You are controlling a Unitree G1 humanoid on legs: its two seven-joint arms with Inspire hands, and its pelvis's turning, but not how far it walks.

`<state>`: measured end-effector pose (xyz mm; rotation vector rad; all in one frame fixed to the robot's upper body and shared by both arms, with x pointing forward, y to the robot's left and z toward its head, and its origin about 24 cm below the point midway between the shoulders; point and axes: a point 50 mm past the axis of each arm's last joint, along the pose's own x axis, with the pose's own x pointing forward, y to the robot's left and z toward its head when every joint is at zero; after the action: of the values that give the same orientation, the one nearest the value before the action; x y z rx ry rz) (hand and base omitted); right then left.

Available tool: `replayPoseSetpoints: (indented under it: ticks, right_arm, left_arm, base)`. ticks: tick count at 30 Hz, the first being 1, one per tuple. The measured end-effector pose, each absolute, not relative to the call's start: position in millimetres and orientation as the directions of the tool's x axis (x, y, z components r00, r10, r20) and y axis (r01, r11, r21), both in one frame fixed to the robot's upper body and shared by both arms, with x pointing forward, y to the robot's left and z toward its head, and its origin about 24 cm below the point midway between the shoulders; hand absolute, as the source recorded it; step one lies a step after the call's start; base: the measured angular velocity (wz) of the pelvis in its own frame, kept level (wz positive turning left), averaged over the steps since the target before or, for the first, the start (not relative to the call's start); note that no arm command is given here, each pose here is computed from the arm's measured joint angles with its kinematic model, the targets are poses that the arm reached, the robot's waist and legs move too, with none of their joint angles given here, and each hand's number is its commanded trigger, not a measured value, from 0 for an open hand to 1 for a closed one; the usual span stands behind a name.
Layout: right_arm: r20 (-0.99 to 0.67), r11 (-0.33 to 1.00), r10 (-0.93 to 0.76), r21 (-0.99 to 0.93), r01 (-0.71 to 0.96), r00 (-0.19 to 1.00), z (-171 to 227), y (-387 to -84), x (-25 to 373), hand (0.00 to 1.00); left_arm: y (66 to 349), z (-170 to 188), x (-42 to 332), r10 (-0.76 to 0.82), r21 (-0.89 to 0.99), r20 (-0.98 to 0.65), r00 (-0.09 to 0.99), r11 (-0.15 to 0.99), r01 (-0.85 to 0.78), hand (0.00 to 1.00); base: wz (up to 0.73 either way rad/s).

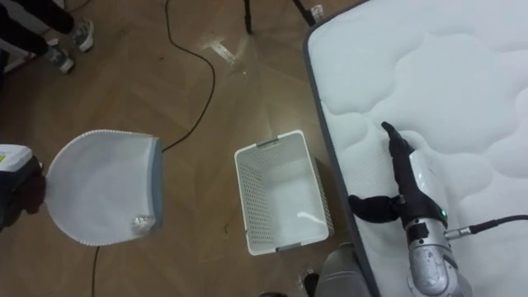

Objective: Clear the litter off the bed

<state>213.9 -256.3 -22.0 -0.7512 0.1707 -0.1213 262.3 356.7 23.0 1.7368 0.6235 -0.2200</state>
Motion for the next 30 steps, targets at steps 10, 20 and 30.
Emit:
replayPoseSetpoints:
  ticks: [10,20,30]
  right_arm:
    - [-0.109,0.731,-0.156,-0.681,0.041,0.982,-21,-254,214,0.0]
    - [-0.083,0.735,-0.128,-0.677,0.038,0.988,-16,-252,216,0.0]
    - [-0.081,0.739,-0.122,-0.673,0.036,0.989,-16,-250,217,0.0]
  left_arm:
    - [359,36,275,0.301,0.837,-0.428,0.852,-0.223,0.499,1.0]
    - [370,76,294,0.304,0.839,-0.283,0.91,-0.381,0.388,1.0]
    - [372,69,289,0.308,0.898,-0.263,0.914,-0.268,0.349,1.0]
  base:
    - [0.0]
    - [0.0]
    - [-0.07]
